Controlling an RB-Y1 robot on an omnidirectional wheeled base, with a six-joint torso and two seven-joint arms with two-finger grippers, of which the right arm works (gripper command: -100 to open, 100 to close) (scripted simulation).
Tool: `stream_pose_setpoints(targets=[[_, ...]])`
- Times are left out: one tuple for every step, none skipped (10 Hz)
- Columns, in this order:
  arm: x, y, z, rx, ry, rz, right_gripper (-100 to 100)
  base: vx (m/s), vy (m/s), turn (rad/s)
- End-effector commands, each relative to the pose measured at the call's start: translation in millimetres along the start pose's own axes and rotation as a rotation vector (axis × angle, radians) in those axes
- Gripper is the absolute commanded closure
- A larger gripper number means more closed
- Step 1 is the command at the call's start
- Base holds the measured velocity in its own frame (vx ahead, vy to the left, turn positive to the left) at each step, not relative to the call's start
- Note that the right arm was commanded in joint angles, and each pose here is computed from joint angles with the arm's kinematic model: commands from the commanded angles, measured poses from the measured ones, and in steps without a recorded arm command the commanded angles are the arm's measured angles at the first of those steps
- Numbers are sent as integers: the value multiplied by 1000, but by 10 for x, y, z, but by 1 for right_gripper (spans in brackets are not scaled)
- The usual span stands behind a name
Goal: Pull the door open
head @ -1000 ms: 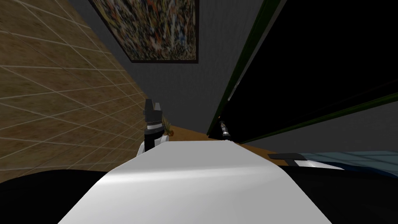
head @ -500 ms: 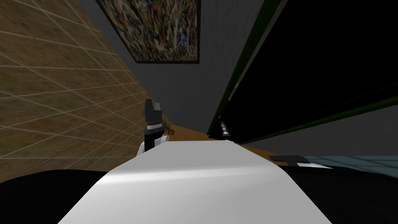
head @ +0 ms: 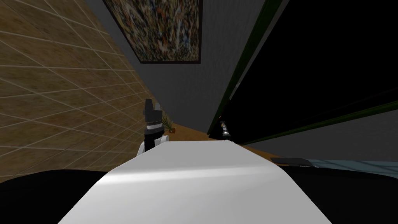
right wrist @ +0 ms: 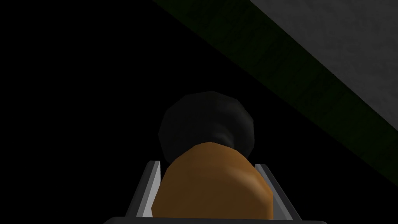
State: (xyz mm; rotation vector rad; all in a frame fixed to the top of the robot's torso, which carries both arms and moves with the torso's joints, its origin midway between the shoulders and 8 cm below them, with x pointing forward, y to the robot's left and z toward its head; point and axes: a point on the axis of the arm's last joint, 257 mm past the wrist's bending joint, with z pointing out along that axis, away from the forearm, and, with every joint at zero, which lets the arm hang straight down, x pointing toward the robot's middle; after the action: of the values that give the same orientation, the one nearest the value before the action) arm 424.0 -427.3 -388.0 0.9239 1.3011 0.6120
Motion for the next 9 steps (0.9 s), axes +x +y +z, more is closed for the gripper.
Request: stream_pose_setpoints(targets=[[27, 9, -12, 1, -2, 61, 100, -40, -22, 57], [27, 9, -12, 1, -2, 69, 100, -31, -17, 45], [16, 3, -12, 3, -7, 112, 100, -40, -8, 59], [16, 3, -12, 3, -7, 116, 100, -32, -9, 33], [4, -4, -12, 5, -12, 161, 100, -37, -16, 72], [-7, -10, -13, 7, -17, 192, 100, -52, -31, 105], [-7, -10, -13, 7, -17, 211, 100, -44, -18, 50], [-18, -17, -13, 8, -23, 249, 100, -43, -7, 56], [-18, -17, -13, 8, -23, 258, 100, -35, -10, 27]])
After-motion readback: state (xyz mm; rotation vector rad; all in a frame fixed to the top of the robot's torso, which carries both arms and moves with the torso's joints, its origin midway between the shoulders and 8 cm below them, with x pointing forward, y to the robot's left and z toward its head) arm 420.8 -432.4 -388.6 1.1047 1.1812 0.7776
